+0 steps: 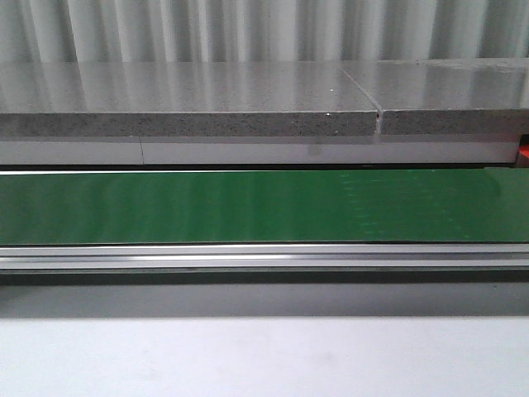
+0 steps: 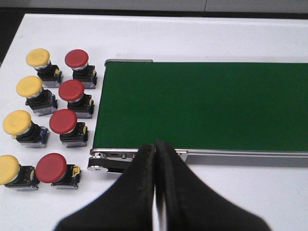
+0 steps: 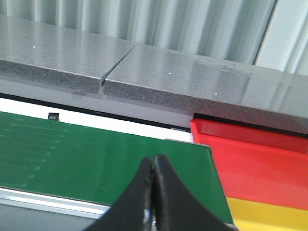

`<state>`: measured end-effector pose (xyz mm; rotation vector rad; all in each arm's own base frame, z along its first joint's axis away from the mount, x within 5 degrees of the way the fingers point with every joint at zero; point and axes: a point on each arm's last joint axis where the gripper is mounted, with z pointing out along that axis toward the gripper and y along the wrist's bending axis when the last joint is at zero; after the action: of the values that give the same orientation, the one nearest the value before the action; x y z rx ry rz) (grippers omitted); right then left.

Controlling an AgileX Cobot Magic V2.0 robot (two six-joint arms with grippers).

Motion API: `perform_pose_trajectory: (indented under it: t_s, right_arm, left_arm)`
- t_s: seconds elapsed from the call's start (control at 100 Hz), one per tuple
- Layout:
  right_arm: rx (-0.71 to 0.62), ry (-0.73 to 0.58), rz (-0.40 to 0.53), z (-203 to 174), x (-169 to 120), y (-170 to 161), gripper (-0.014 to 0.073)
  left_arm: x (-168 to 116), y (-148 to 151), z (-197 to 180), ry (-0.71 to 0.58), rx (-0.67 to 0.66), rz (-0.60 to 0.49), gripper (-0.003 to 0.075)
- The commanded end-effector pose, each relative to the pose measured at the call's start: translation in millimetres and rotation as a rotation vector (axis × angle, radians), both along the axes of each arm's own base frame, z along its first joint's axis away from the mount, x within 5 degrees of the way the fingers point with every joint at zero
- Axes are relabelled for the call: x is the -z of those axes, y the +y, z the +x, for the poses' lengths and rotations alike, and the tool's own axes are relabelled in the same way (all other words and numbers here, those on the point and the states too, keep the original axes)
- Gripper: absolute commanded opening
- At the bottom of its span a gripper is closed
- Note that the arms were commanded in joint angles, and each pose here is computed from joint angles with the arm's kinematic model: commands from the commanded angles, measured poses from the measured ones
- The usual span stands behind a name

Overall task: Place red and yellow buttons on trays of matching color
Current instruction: 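Move the left gripper down toward the red push-buttons on the table, then close the left gripper on a red push-button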

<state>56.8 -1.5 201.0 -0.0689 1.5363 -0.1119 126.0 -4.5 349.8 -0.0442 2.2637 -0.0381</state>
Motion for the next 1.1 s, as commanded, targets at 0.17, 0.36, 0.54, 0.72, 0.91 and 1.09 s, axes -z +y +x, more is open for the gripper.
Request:
perform_pose_trajectory:
  t_s: [0.17,0.36,0.54,0.72,0.91,1.09]
  right_arm:
    - [0.002,-0.097,-0.014,-2,-10,0,-0.0067]
    - [0.002,-0.097,-0.014,-2,-10,0,-0.0067]
    - [0.002,-0.097,-0.014,-2,-10,0,-0.0067]
    - [0.002,-0.097,-0.014,-2,-10,0,-0.0067]
    - [0.002,-0.097,-0.014,-2,-10,0,-0.0067]
    - [0.002,-0.097,-0.014,-2,-10,0,-0.0067]
  left_arm:
    - [8,-4,32,0.098,0.006,-0.018,-0.0018]
    - [24,-7,42,0.243,0.005,-0.033,0.0129]
    - [25,-7,44,0.247,-0.034,-0.068,0.0484]
    - [26,-2,44,0.248,-0.176,-0.138,0.0650]
    - [27,17,45,0.242,-0.366,-0.180,0.0650]
    - [38,55,50,0.283,-0.582,-0.213,0.0649]
